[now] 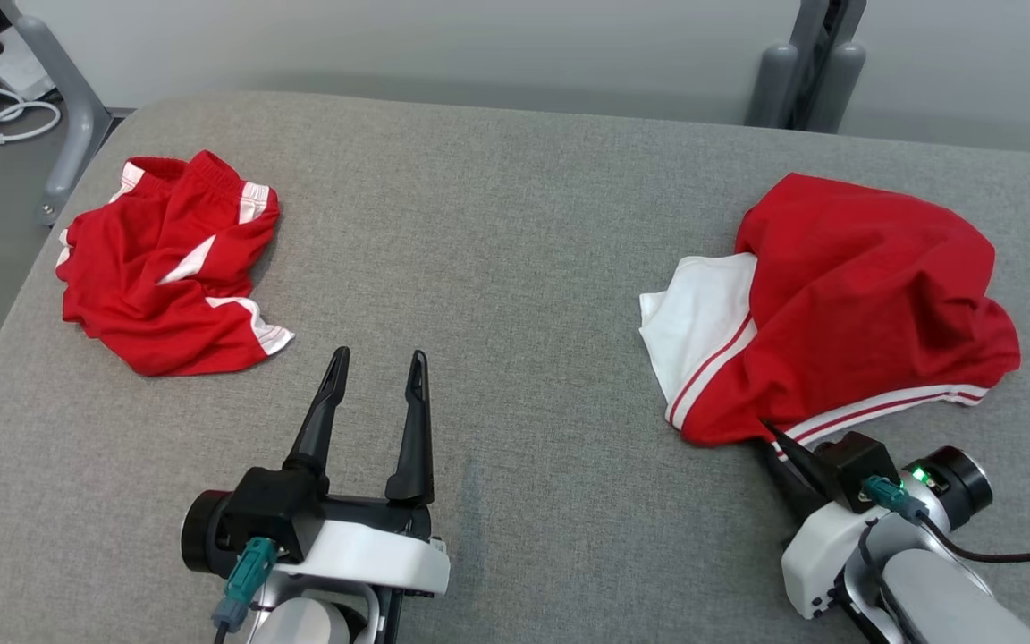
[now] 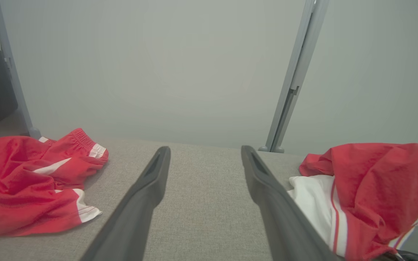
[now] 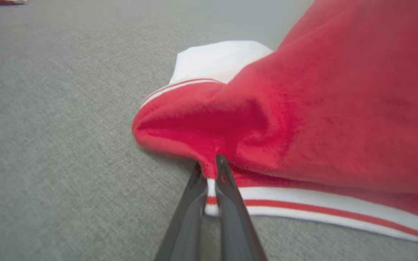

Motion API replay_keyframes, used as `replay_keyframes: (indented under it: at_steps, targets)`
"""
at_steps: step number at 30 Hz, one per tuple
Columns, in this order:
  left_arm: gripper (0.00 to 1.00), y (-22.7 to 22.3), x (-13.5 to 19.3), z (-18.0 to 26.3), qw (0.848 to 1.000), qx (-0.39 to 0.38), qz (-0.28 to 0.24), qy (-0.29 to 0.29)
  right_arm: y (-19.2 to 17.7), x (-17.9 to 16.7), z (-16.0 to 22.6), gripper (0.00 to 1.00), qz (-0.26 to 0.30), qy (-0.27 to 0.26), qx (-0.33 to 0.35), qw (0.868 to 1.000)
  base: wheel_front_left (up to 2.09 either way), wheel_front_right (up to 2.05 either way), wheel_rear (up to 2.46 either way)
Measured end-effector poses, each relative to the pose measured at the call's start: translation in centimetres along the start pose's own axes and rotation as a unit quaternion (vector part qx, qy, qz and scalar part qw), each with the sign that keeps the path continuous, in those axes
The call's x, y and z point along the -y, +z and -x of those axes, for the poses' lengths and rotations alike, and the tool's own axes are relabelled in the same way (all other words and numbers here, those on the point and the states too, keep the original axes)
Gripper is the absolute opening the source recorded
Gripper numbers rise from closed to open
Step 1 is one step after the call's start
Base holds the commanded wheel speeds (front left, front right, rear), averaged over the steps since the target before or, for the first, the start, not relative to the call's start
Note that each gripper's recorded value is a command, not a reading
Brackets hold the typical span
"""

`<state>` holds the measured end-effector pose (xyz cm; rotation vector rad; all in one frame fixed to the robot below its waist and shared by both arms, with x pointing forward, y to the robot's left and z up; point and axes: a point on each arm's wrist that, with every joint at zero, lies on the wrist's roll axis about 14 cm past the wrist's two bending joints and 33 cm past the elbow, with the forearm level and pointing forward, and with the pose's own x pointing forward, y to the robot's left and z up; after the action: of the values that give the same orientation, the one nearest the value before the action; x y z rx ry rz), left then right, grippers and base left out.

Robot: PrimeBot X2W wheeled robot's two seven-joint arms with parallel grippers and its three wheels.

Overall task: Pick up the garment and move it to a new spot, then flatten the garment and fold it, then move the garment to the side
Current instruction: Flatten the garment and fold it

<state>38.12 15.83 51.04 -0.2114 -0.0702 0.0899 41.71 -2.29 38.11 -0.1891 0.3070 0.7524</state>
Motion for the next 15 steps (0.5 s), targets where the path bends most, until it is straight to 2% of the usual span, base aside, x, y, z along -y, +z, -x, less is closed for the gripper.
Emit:
replay_keyframes:
  at_steps: [5,9,12,15]
  targets:
    - [1.0,0.7,0.2,0.4,1.0,0.01,0.003,-0.004,4.0,-1.2,0.1,0.0,-0.021,0.005,0.058,0.998,0.0,0.0,0.0]
    - [1.0,1.3,1.0,1.0,1.0,0.018,0.005,-0.018,8.4,-3.1,0.2,0.0,-0.027,0.029,0.119,0.992,0.0,0.0,0.0]
    - [1.0,1.7,1.3,1.5,0.999,0.023,0.006,-0.024,13.4,-4.6,0.2,0.0,0.006,0.059,0.175,0.983,0.0,0.0,0.0]
    - [1.0,1.6,1.2,2.3,0.999,0.022,0.008,-0.024,19.0,-6.5,0.5,0.0,0.019,0.089,0.239,0.967,0.0,0.0,0.0]
